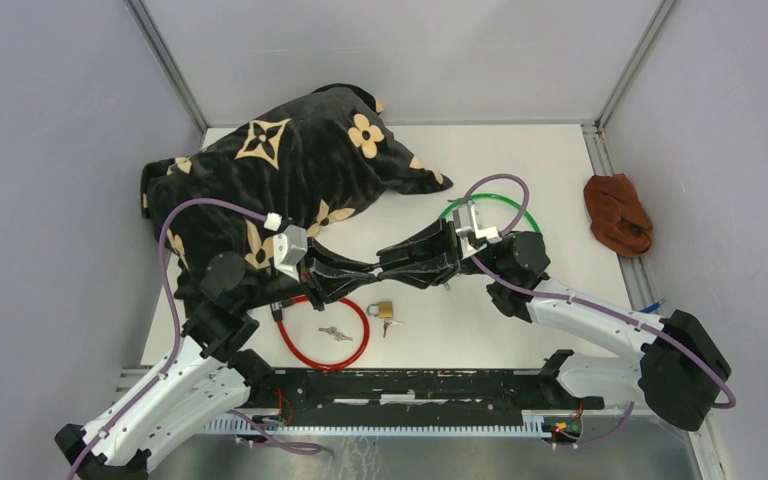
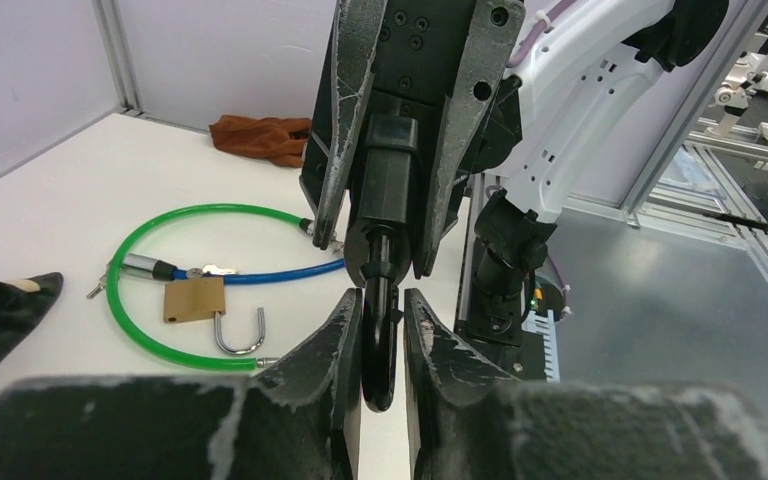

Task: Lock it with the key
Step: Lock the lock.

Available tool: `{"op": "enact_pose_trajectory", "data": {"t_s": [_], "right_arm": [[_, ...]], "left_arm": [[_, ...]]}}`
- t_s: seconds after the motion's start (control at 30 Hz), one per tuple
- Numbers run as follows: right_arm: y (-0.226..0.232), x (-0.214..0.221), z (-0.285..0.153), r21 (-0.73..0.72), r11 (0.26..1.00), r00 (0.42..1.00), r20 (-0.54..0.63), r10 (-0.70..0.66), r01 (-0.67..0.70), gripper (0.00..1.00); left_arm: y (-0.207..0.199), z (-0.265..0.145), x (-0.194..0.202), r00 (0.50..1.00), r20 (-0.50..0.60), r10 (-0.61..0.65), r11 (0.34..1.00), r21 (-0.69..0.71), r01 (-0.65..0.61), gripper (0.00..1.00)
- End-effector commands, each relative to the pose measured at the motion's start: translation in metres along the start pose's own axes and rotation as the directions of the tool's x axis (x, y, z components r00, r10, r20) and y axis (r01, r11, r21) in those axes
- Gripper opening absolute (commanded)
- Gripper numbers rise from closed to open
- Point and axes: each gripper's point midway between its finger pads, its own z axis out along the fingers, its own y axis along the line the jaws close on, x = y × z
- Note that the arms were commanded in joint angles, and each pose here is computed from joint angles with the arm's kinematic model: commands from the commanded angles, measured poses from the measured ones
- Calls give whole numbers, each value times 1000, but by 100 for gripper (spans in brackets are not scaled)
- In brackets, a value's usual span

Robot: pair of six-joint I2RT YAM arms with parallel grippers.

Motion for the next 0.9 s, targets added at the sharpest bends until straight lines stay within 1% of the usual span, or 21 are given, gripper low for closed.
{"op": "enact_pose_trajectory", "data": {"t_s": [0.0,0.07,0.2,0.27,0.3,0.37,0.43,0.6,0.67,0.87], "right_arm": [[-14,-27,-3,80,992,993,66,-102,97,0],[-14,-28,-3,83,991,992,64,-107,102,0],[-13,-28,-4,79,991,992,61,-110,105,0],[-13,-29,-5,81,991,992,60,-112,107,0],[-13,-29,-5,82,991,992,59,-113,108,0],[-13,-29,-5,82,991,992,54,-115,110,0],[-12,-29,-6,81,990,992,52,-117,113,0],[-9,-30,-10,85,989,991,51,-125,120,0],[-9,-30,-11,85,989,990,49,-129,124,0],[-6,-32,-15,91,987,989,51,-141,136,0]], "left_arm": [[-18,-3,-4,1000,8,21,995,94,-22,24],[-19,-3,0,1000,-4,14,995,102,-14,25],[-11,-2,4,999,-16,33,997,69,-32,39],[-8,-2,7,998,-28,54,997,59,-53,42],[-10,-2,8,997,-37,67,995,77,-64,43],[-14,-3,15,994,-66,83,990,119,-75,43],[-13,-2,17,992,-79,93,989,124,-83,42],[4,0,9,991,-79,104,994,53,-100,38],[8,0,10,992,-87,95,995,50,-90,37],[7,2,11,993,-95,63,996,75,-56,40]]}}
